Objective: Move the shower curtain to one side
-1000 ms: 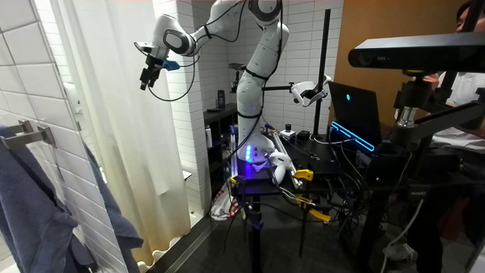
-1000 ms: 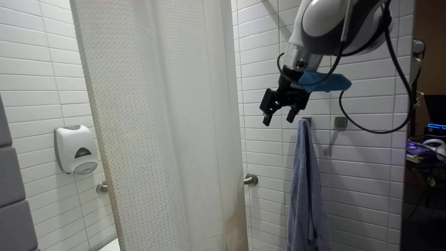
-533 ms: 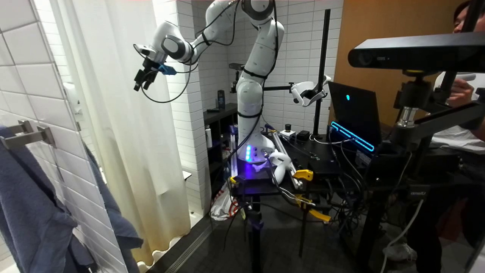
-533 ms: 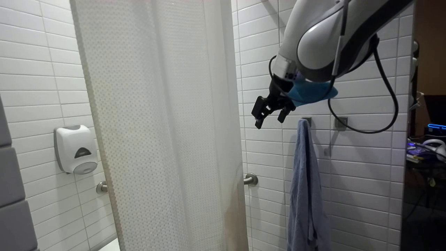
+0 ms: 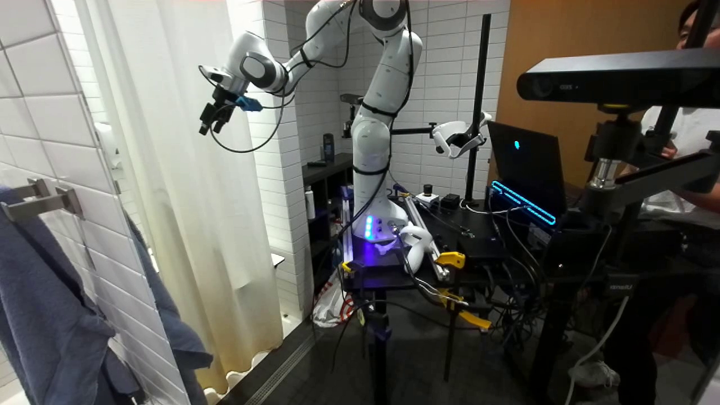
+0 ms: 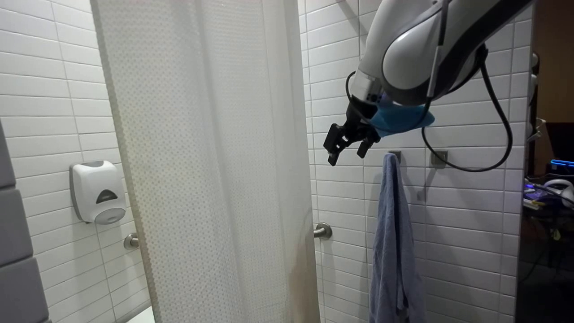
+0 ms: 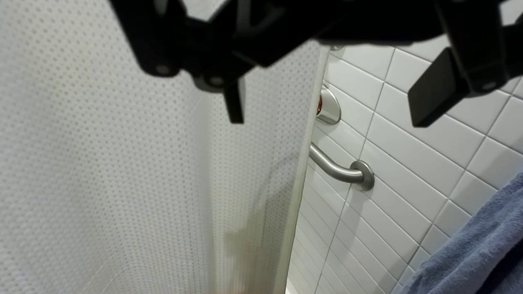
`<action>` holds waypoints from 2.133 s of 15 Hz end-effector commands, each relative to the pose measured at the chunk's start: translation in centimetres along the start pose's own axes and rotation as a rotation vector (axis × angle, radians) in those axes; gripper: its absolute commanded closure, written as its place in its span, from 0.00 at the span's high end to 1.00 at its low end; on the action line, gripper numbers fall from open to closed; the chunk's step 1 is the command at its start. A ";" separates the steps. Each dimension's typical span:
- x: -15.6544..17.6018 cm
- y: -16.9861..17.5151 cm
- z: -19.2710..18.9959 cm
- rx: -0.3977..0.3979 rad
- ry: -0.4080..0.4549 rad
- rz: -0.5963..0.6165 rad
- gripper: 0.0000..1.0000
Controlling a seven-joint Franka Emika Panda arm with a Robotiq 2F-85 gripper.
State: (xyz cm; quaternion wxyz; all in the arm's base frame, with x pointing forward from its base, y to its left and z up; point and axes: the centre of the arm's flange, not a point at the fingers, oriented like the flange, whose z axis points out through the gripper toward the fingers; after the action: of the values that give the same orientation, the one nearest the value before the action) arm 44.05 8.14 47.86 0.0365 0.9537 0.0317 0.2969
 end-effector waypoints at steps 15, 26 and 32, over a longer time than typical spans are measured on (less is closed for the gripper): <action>6.4 1.3 5.7 -0.044 0.163 -0.115 1.00; 11.7 4.4 10.0 0.011 0.160 -0.060 1.00; 12.8 5.0 9.7 -0.008 0.183 -0.077 1.00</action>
State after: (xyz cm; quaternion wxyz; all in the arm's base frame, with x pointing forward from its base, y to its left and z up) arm 60.26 3.76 47.60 0.0486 0.9206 0.0704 0.3811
